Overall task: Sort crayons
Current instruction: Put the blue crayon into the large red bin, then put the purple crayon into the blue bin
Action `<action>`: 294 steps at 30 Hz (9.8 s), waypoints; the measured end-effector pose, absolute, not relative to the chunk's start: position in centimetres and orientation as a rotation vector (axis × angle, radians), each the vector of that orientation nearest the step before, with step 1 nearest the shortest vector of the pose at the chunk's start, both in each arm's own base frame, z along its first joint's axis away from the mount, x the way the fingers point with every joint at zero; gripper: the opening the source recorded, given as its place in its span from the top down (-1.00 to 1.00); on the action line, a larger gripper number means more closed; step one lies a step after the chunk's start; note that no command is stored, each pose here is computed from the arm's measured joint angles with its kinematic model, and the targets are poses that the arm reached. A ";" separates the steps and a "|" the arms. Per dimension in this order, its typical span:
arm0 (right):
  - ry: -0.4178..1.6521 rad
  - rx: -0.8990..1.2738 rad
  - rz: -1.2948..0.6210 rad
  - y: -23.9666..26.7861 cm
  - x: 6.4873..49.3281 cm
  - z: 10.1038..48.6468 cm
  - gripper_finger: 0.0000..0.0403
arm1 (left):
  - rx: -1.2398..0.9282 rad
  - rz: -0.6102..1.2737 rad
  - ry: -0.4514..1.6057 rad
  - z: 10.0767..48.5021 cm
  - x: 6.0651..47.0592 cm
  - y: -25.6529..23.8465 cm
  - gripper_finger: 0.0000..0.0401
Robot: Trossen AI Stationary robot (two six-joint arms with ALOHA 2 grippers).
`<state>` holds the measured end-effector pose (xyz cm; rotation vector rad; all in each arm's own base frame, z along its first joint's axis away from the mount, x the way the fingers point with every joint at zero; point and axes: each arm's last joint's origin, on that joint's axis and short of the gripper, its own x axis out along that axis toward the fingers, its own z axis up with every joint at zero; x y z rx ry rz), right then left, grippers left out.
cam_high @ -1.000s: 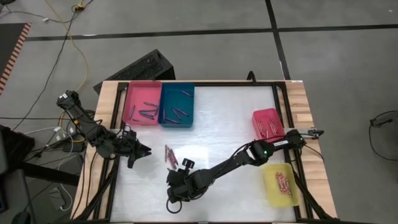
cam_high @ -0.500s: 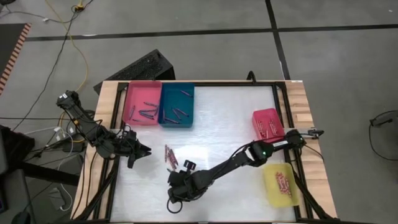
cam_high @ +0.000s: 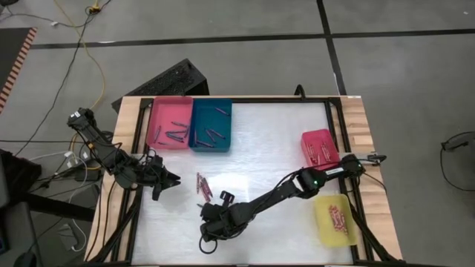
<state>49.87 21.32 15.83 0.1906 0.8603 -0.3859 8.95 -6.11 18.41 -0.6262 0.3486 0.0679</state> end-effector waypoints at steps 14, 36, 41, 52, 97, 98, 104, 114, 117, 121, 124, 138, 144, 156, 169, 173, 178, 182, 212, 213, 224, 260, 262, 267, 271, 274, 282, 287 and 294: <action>0.827 0.214 -0.367 21.0 50.1 17.5 0.99 | -0.628 0.068 0.349 18.4 8.9 -6.1 0.49; 0.750 0.183 -0.389 18.3 50.1 22.4 0.99 | -0.627 0.066 0.350 18.4 8.9 -6.1 0.49; 0.706 0.165 -0.412 16.9 50.2 24.1 0.99 | -0.626 0.066 0.350 18.4 8.9 -6.1 0.49; 0.663 0.119 -0.472 12.6 50.6 26.8 0.99 | -0.618 0.066 0.350 18.4 8.9 -6.1 0.49; 0.244 0.157 -0.632 -6.1 55.4 28.2 0.99 | -0.553 0.055 0.349 18.4 8.9 -6.1 0.49; 0.231 0.156 -0.631 -6.3 55.8 27.5 0.99 | -0.553 0.055 0.349 18.4 8.9 -6.1 0.49; 0.214 0.164 -0.612 -6.9 56.7 25.5 0.99 | -0.554 0.053 0.351 18.4 9.0 -6.1 0.49; 0.198 0.181 -0.562 -8.2 57.4 23.8 0.99 | -0.549 0.054 0.350 18.4 8.9 -6.1 0.49; 0.209 0.183 -0.544 -8.2 57.7 22.9 0.99 | -0.554 0.055 0.351 18.4 8.9 -6.1 0.49; 0.234 0.186 -0.517 -8.3 57.8 22.1 0.99 | -0.555 0.055 0.350 18.4 9.0 -6.1 0.49; 0.237 0.185 -0.517 -8.4 57.9 21.6 0.99 | -0.555 0.055 0.349 18.4 9.0 -6.1 0.49; 0.302 0.167 -0.448 -8.3 58.1 20.1 0.99 | -0.555 0.056 0.349 18.4 9.0 -6.1 0.49; 0.351 0.165 -0.429 -8.2 58.0 19.7 0.99 | -0.554 0.056 0.349 18.4 8.9 -6.1 0.49; 0.373 0.142 -0.423 -8.2 57.9 19.6 0.87 | -0.554 0.060 0.347 18.4 9.0 -6.1 0.49; 0.367 0.141 -0.421 -8.1 57.9 20.3 0.62 | -0.554 0.056 0.350 18.4 8.9 -6.1 0.49; 0.376 0.138 -0.414 -8.0 57.4 22.0 0.57 | -0.554 0.055 0.350 18.4 8.9 -6.1 0.49; 0.451 0.094 -0.403 -7.4 55.4 26.2 0.57 | -0.554 0.056 0.350 18.4 8.9 -6.1 0.49; 0.537 0.091 -0.406 -6.4 52.7 30.2 0.57 | -0.552 0.068 0.341 18.4 9.0 -6.1 0.49; 0.854 0.078 -0.485 14.7 50.9 19.8 0.57 | -0.580 0.076 0.339 18.4 9.0 -6.1 0.49; 0.855 0.080 -0.494 14.7 51.1 19.2 0.57 | -0.580 0.075 0.340 18.4 9.0 -6.0 0.49; 0.862 0.087 -0.533 14.0 51.6 17.6 0.57 | -0.579 0.079 0.339 18.4 9.0 -6.0 0.49; 0.875 0.239 -0.540 12.7 51.7 18.5 0.57 | -0.581 0.076 0.339 18.4 9.0 -6.0 0.49; 0.872 0.242 -0.541 12.6 51.8 18.5 0.57 | -0.580 0.076 0.339 18.4 9.0 -6.1 0.49; 0.875 0.243 -0.548 12.3 51.9 18.3 0.57 | -0.580 0.076 0.338 18.4 9.0 -6.0 0.49; 0.889 0.238 -0.557 12.1 51.8 17.6 0.57 | -0.577 0.076 0.339 18.4 9.0 -6.1 0.49; 0.899 0.253 -0.544 11.9 51.8 16.7 0.57 | -0.578 0.076 0.339 18.4 9.0 -6.0 0.49; 0.890 0.291 -0.539 11.8 51.9 16.1 0.66 | -0.579 0.076 0.339 18.4 9.0 -6.1 0.49; 0.893 0.295 -0.542 11.8 51.9 16.1 0.92 | -0.582 0.076 0.339 18.4 9.0 -6.1 0.49; 0.894 0.304 -0.547 11.8 51.8 16.2 0.97 | -0.592 0.078 0.339 18.4 9.0 -6.1 0.49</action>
